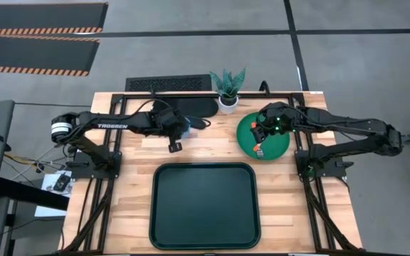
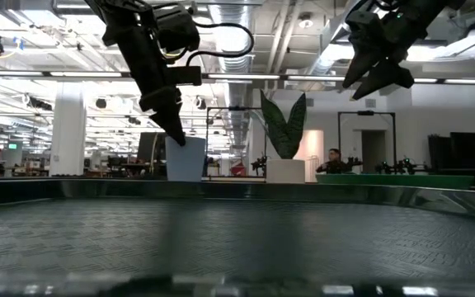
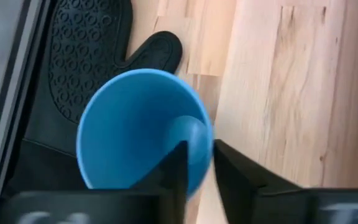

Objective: Pick and place plate/cup/fork/spoon on tray
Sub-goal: Put the blue cup on the top left of the serving tray

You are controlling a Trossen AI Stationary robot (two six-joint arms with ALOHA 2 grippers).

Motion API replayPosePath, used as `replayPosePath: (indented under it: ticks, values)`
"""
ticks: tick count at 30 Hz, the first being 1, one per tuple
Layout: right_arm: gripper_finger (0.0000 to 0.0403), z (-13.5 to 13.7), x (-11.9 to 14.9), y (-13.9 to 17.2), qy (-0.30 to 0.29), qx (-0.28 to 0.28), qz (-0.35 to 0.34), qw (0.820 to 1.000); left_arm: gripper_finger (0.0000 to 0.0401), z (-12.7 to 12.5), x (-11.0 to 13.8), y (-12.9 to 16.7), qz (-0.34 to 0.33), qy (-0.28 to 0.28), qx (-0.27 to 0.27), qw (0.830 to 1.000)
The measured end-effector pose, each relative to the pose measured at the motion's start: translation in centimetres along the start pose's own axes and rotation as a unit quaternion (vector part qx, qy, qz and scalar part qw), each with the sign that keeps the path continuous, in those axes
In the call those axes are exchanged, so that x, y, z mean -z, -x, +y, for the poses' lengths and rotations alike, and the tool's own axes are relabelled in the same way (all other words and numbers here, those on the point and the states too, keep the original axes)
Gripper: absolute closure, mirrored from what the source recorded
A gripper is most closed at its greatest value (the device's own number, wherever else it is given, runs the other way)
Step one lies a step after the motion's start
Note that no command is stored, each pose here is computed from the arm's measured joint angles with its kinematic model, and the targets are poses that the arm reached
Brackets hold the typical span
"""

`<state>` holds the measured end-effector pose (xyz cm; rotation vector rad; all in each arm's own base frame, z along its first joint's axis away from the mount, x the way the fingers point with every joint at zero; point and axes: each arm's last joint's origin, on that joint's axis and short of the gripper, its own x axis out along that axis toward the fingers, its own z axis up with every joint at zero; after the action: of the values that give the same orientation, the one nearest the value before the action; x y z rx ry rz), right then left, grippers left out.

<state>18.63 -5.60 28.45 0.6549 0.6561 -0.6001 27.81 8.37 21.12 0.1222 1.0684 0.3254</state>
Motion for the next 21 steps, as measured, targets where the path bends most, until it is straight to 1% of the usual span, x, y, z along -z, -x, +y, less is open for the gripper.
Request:
replayPosePath:
  ticks: [2,4,6,9,12,14,17,21]
  values:
    - [0.0189,0.0,0.0,0.0,0.000,0.001,0.000,1.000,0.0386,0.0,0.0,0.0,0.000,-0.003,0.001,1.000]
    - [0.0189,0.0,0.0,0.0,0.000,0.001,0.000,1.000,0.0393,-0.1,-0.2,0.3,0.004,-0.002,0.003,1.000]
    - [0.0189,0.0,0.0,0.0,0.000,0.001,-0.001,1.000,0.0397,-0.1,-1.1,1.1,0.002,-0.001,0.004,1.000]
    - [0.0189,0.0,0.0,0.0,0.000,0.003,-0.002,1.000,0.0399,-0.5,-2.7,3.4,0.011,0.004,0.016,1.000]
    - [0.0189,0.0,0.0,0.0,0.001,0.004,-0.003,1.000,0.0399,-1.7,-4.5,6.8,0.019,0.015,0.034,0.999]
    - [0.0189,0.0,0.0,0.0,0.003,0.004,-0.003,1.000,0.0400,-3.0,-5.4,9.3,0.023,0.022,0.048,0.998]
    - [0.0189,0.0,0.0,0.0,0.004,0.004,-0.003,1.000,0.0400,-5.5,-5.9,12.6,0.029,0.032,0.074,0.996]
    - [0.0189,0.0,0.0,0.0,0.010,0.004,-0.003,1.000,0.0401,-9.9,-5.3,15.7,0.022,0.071,0.090,0.993]
